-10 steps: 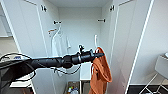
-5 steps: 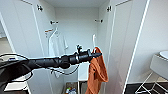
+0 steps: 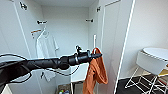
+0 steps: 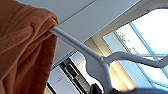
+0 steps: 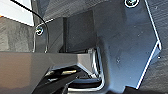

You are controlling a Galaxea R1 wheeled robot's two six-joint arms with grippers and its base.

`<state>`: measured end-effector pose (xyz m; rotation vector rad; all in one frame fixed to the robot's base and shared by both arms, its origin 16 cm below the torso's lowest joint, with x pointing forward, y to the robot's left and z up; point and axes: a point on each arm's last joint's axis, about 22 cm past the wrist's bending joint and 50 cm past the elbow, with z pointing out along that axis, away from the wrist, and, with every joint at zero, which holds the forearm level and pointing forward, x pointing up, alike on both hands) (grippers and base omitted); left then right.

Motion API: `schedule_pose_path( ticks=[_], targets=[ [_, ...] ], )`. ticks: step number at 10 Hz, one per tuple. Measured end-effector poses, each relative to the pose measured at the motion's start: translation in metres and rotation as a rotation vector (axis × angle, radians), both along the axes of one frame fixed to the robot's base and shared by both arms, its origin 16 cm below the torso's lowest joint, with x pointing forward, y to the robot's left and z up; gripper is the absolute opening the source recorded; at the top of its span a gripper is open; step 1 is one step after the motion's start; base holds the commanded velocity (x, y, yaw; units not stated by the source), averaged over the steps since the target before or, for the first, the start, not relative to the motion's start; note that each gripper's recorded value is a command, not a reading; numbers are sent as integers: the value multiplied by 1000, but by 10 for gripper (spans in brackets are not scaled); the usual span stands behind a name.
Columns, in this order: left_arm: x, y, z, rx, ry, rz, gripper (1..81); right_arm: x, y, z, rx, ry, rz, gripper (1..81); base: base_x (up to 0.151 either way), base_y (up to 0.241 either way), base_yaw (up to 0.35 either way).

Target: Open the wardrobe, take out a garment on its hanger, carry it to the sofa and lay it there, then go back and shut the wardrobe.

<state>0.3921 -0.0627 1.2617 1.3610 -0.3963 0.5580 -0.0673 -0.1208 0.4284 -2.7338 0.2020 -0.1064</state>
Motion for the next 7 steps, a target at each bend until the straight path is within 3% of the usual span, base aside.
schedule_pose_path(
  ticks=[7],
  targets=[
    [-10, -4, 1, -2, -17, -21, 10, -1, 1, 0, 1, 1, 1, 811, 0, 0, -275]
  ],
)
